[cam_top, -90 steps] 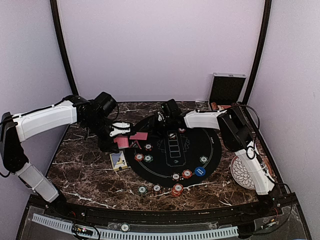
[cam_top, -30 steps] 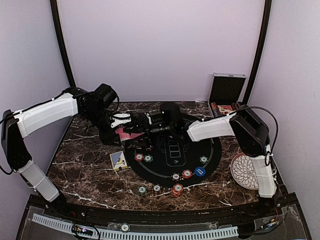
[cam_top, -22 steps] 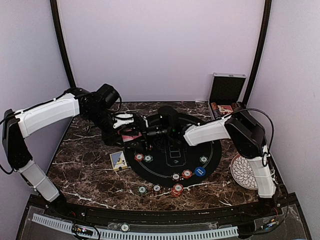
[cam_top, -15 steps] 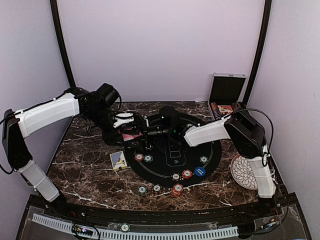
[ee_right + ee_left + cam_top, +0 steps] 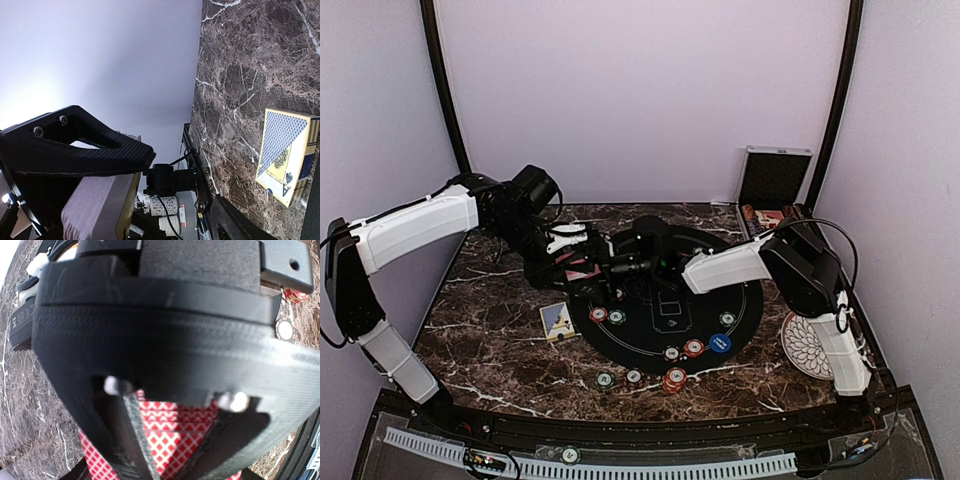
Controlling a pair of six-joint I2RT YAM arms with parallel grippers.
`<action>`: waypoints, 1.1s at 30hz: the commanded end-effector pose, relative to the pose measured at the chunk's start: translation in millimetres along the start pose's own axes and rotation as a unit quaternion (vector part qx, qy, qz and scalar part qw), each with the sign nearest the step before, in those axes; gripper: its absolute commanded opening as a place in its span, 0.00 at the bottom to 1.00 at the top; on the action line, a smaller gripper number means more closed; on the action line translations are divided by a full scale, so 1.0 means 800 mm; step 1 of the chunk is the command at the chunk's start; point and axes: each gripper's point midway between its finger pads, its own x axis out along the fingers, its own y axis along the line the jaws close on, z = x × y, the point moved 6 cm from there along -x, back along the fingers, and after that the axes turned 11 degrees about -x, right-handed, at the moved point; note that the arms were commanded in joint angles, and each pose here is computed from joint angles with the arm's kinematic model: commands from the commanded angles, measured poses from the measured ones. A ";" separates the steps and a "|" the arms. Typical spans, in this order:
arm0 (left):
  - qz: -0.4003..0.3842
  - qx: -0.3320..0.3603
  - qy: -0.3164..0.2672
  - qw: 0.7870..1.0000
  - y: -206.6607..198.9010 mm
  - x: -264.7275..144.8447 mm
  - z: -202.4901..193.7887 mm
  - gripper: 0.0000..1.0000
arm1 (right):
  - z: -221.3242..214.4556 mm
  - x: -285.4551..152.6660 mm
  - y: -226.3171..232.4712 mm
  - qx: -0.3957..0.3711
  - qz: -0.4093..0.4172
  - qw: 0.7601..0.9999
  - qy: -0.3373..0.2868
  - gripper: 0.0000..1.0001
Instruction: Distribute texas hold em gaming equipment
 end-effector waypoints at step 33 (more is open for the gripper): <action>0.016 0.013 0.003 1.000 -0.001 -0.009 -0.006 0.09 | 0.005 -0.038 0.003 -0.027 -0.065 0.997 -0.032 0.67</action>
